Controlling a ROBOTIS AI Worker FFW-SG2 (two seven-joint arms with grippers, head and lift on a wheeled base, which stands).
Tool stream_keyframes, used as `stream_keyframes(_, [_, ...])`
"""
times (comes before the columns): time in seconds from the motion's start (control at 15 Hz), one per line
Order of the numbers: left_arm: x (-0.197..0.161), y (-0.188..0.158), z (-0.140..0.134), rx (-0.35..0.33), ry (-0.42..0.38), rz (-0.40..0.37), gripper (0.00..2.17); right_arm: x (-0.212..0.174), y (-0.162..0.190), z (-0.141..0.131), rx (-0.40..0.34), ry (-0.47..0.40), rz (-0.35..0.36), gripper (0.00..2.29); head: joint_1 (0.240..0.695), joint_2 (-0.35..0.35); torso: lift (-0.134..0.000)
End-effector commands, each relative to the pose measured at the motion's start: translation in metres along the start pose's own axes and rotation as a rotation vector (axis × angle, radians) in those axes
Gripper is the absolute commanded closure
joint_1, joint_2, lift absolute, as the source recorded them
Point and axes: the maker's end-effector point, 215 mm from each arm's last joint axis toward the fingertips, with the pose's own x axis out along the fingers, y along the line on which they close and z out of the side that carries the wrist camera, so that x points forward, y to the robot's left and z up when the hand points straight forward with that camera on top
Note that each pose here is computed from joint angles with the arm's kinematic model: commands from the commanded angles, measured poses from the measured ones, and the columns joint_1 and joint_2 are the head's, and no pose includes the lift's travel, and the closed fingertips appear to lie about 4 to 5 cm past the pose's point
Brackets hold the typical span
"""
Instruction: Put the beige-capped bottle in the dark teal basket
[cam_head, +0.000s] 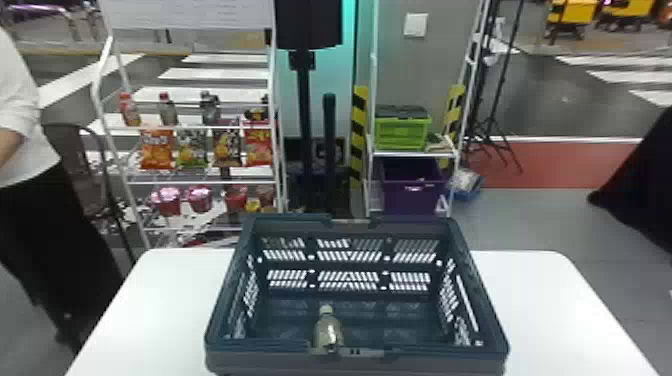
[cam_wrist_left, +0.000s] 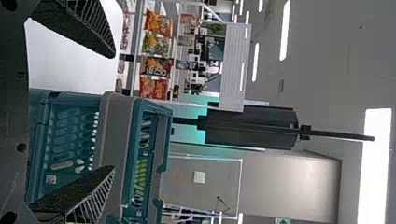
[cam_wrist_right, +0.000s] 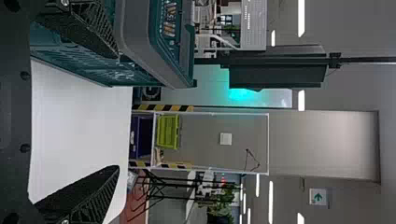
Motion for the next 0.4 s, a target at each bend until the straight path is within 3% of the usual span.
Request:
stream_keyframes(0.0, [-0.002, 0.000, 0.006, 0.002, -0.015, -0.010, 0.00, -0.002, 0.012, 0.015, -0.001, -0.020, 0.021, 0.03, 0.499, 0.000, 0.000])
stream_keyframes(0.33, [-0.006, 0.002, -0.002, 0.008, 0.003, -0.011, 0.00, -0.008, 0.032, 0.022, 0.010, -0.021, 0.054, 0.03, 0.499, 0.000, 0.000])
